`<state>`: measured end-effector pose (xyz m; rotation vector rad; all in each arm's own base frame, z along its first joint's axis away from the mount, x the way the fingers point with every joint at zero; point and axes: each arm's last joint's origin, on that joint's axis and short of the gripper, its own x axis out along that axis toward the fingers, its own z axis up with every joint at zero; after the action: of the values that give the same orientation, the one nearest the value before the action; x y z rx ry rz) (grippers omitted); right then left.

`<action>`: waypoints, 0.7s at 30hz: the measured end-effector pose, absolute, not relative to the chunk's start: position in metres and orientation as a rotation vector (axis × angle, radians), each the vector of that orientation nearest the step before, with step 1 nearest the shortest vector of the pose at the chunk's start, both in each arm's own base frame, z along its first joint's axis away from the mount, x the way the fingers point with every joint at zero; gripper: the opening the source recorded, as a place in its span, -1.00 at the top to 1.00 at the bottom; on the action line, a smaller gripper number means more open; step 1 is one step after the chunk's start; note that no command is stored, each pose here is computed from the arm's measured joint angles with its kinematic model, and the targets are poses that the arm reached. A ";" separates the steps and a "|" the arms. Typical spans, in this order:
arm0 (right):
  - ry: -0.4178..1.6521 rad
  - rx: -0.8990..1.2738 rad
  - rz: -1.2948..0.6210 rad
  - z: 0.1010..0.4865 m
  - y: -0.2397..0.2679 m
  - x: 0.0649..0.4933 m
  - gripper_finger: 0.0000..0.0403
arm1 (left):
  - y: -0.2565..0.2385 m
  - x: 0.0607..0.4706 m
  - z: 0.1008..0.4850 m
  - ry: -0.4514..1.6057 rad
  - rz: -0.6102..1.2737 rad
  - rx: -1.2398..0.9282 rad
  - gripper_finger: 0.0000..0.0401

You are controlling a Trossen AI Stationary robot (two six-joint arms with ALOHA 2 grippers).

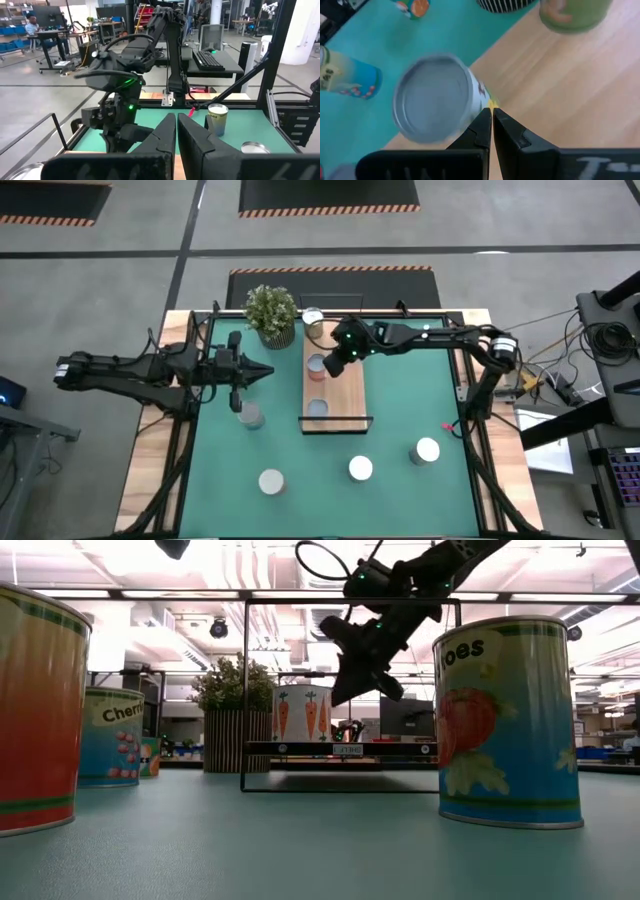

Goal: Pick and place cans onto a shelf
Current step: Adjust the canned fruits on the shelf

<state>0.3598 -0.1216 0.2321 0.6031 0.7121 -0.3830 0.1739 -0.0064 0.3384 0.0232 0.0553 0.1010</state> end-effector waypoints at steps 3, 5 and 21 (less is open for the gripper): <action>0.709 0.602 -0.380 0.234 -0.122 0.364 0.96 | -0.006 0.174 0.339 0.053 0.101 0.023 1.00; 0.709 0.601 -0.378 0.234 -0.122 0.365 0.96 | -0.006 0.174 0.339 0.049 0.101 0.023 1.00; 0.791 0.612 -0.377 0.242 -0.110 0.356 0.96 | -0.006 0.174 0.339 0.053 0.101 0.023 1.00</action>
<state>0.3563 -0.1099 0.2419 0.6119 0.7908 -0.3766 0.1741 -0.0064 0.3385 0.0232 0.0532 0.1010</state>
